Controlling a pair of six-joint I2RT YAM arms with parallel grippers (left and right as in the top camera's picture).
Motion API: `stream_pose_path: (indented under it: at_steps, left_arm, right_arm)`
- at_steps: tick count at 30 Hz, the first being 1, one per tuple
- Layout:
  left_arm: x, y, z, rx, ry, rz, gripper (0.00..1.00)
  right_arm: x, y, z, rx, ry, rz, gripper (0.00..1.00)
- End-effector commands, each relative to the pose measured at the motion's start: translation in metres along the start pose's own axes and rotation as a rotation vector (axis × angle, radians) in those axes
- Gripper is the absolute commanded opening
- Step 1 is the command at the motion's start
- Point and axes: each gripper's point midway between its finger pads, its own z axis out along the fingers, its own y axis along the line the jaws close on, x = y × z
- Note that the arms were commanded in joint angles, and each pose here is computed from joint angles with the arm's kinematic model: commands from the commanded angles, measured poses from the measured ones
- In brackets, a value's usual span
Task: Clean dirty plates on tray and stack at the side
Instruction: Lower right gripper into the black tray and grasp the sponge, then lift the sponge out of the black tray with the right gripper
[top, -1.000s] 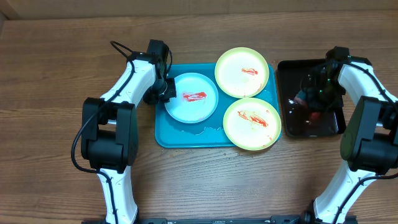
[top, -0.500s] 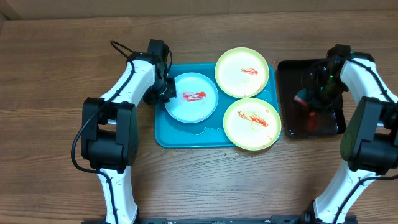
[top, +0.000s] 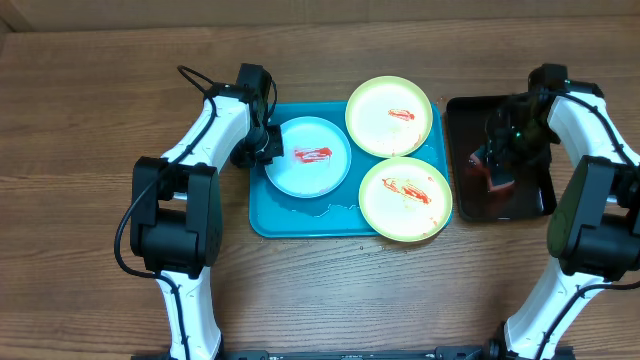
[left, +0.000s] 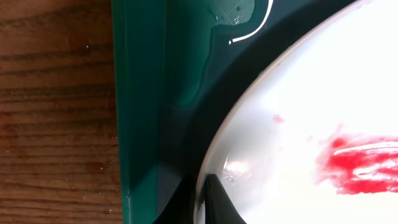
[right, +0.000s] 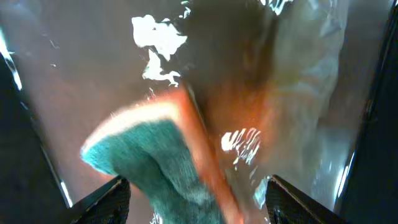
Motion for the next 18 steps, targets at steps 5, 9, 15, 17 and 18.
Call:
stream_pose_path:
  at_steps: [5,9,15,17,18]
  left_arm:
    - [0.006,0.008,0.018,-0.04,0.023,0.002,0.04]
    - [0.006,0.007,0.018,-0.039,0.021,0.002,0.04]
    - [0.003,0.007,0.018,-0.035,0.011,0.002,0.04]
    - [0.003,0.007,0.018,-0.035,0.011,0.002,0.04]
    - [0.003,0.007,0.018,-0.035,0.011,0.002,0.04]
  right_arm:
    - [-0.029,0.014,-0.003,-0.028,-0.108,-0.13,0.73]
    - [-0.023,0.024,-0.003,-0.082,-0.087,-0.137,0.72]
    - [-0.013,0.03,0.002,-0.12,-0.06,-0.132,0.73]
    - [-0.01,0.03,0.008,-0.12,-0.055,-0.14,0.73]
    - [-0.008,0.03,0.01,-0.122,-0.052,-0.148,0.73]
